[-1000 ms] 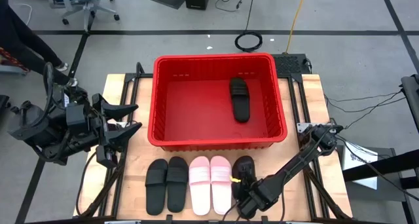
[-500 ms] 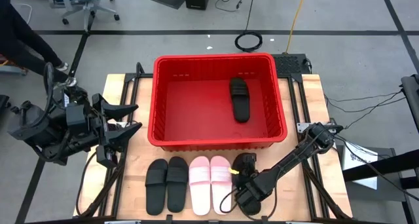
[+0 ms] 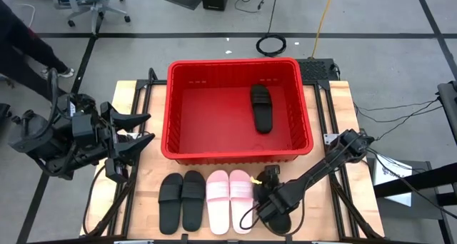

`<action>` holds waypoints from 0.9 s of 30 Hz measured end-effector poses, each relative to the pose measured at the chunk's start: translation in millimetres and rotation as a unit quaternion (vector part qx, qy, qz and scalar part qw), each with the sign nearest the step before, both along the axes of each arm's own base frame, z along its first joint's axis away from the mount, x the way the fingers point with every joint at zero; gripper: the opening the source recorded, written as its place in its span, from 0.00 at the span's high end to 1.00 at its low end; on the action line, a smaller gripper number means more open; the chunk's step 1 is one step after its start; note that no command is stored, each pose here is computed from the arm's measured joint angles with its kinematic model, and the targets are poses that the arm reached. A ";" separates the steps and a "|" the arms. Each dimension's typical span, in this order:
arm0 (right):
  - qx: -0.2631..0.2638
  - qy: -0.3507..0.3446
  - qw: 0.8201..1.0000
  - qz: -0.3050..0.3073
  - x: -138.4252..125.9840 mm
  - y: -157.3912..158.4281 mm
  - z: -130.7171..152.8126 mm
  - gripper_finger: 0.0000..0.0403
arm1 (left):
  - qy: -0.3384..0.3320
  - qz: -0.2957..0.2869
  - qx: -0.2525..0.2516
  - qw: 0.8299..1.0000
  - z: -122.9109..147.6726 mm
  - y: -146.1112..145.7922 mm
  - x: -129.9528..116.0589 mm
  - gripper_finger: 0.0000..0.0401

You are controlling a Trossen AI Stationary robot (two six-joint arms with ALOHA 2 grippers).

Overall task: Pick and place slides into bin
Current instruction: Put the black slipper into the red container

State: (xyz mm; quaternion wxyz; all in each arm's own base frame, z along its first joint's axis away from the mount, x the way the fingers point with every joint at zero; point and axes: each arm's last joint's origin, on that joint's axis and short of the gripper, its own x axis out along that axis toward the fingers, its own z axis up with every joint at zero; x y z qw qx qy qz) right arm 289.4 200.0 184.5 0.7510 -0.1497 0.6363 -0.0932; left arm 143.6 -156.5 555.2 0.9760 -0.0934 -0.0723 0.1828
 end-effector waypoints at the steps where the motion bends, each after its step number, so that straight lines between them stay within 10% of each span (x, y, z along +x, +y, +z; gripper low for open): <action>1: 0.009 -0.001 1.000 0.001 -1.2 -0.3 4.2 0.98 | 0.001 0.000 0.001 1.000 0.0 0.0 0.0 0.36; 16: 0.256 -0.105 0.961 0.020 -35.5 -26.3 119.1 0.99 | 0.000 0.001 0.001 1.000 0.1 0.4 0.2 0.36; 21: 0.360 -0.218 0.904 0.073 -38.2 -32.5 162.2 0.99 | 0.000 0.006 0.000 1.000 0.1 1.9 1.8 0.36; 27: 0.434 -0.396 0.795 0.149 -34.2 -41.4 215.1 0.99 | 0.003 0.008 0.007 1.000 0.4 2.6 1.8 0.36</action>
